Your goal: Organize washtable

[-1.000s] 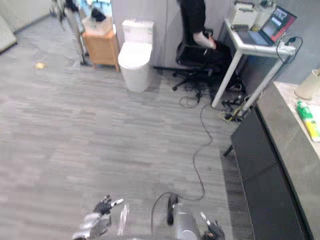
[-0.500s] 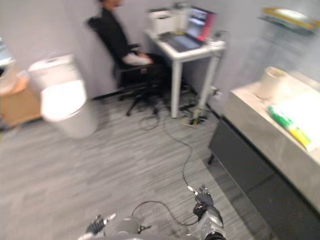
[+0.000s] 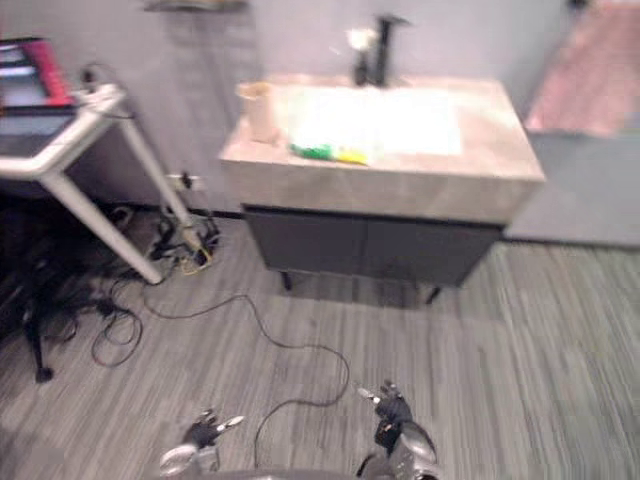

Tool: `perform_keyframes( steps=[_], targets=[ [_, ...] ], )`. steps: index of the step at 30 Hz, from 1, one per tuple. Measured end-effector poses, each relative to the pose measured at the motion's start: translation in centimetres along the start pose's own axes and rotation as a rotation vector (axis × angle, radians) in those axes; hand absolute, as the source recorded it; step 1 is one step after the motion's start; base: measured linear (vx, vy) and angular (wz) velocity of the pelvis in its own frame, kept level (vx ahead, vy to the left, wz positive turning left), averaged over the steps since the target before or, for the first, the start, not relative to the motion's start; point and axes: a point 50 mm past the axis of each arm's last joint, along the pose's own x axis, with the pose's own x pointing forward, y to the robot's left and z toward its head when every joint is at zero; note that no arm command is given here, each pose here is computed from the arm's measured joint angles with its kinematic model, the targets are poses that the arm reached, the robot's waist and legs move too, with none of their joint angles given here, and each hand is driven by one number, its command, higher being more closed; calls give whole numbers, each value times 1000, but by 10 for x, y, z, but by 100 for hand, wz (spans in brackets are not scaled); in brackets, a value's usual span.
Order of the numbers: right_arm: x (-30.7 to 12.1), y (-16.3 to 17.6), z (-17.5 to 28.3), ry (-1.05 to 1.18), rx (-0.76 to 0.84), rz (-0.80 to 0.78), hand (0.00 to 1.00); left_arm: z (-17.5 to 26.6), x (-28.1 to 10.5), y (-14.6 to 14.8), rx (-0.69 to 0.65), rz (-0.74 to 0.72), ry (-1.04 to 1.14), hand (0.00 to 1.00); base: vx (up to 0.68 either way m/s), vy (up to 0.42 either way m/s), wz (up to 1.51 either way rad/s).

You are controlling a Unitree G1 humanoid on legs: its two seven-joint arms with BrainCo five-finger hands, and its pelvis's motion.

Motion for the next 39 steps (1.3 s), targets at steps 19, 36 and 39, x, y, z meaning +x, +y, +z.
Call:
perform_keyframes(
  steps=[19, 36, 39],
  targets=[
    [0, -17, -2, 40, -47, -56, 0, -10, -5, 28, -193, 130, 0, 0, 198, 118, -47],
    [-4, -13, -9, 23, 27, -61, 0, 2, -1, 0, -76, 40, -30, 0, 310, 106, 26],
    [-3, -15, -10, 41, 19, -67, 0, -13, -5, 7, -113, 75, 15, 0, 155, 47, 6]
  ],
)
